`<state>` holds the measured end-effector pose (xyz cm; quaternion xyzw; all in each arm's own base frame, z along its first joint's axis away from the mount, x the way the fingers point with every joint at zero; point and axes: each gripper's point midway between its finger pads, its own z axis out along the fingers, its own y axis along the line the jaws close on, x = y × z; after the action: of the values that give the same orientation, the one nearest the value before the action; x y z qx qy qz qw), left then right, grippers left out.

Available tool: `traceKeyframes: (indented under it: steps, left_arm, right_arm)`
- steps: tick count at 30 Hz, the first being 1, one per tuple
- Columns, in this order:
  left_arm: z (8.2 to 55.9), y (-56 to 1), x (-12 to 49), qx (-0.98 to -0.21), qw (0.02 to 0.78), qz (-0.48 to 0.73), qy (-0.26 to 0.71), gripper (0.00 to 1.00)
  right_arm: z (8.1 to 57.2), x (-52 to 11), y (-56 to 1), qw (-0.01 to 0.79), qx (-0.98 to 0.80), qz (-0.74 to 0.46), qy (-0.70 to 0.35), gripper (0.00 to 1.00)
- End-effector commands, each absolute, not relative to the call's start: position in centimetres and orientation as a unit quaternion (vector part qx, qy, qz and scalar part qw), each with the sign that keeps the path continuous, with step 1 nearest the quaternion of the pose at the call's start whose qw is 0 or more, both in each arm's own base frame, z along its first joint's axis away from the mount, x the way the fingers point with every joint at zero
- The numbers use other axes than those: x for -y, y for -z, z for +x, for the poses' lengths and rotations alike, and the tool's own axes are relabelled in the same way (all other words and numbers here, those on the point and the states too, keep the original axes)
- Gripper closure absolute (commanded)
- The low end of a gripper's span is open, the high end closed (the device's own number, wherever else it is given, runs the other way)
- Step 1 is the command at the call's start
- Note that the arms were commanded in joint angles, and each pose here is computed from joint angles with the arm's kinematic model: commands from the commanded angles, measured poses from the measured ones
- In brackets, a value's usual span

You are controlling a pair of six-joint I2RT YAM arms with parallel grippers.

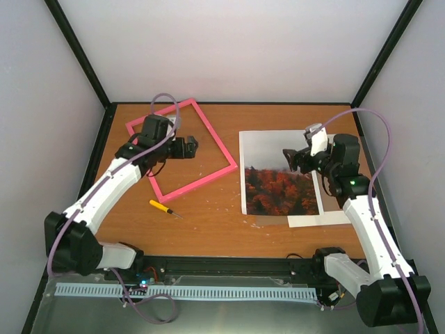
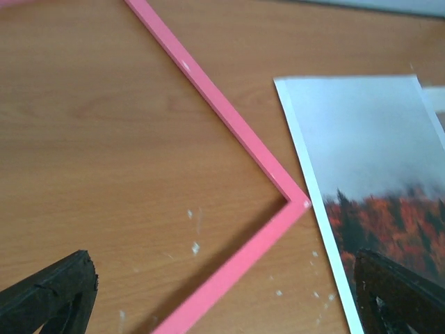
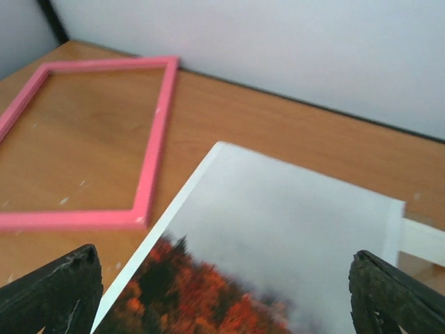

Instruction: Take the photo out of the frame

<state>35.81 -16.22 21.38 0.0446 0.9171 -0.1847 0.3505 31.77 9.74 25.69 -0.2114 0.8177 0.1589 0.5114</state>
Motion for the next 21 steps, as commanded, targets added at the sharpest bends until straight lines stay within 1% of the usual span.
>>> traceKeyframes:
  steps: [1, 4, 7, 9, 11, 16, 21]
  left_arm:
    - [37.3, -25.6, 12.4, -0.883, 0.455, 0.003, 0.114, 0.00]
    - [37.4, -25.1, 10.4, -0.869, 0.488, -0.025, 0.074, 0.00]
    - [37.1, -24.3, 9.7, -0.868, 0.492, -0.036, 0.064, 0.00]
    - [37.0, -24.0, 9.1, -0.867, 0.493, -0.053, 0.055, 0.00]
    - [37.0, -24.2, 8.7, -0.865, 0.496, -0.063, 0.047, 0.00]
    - [36.8, -25.5, 7.5, -0.853, 0.514, -0.085, 0.028, 0.00]
    - [36.3, -26.1, 7.0, -0.842, 0.532, -0.086, 0.027, 0.00]
  right_arm:
    - [34.6, -6.9, -28.9, 0.570, -0.806, -0.113, -0.115, 0.05]
    - [35.2, -6.2, -26.5, 0.568, -0.811, -0.084, -0.111, 0.04]
    - [35.0, -5.9, -25.3, 0.556, -0.821, -0.075, -0.103, 0.03]
    - [34.8, -5.7, -25.5, 0.557, -0.822, -0.064, -0.105, 0.03]
    - [34.6, -5.9, -26.4, 0.563, -0.816, -0.062, -0.114, 0.00]
    - [34.6, -5.6, -28.4, 0.568, -0.814, -0.054, -0.110, 0.00]
    - [34.6, -5.2, -28.0, 0.568, -0.816, -0.053, -0.096, 0.00]
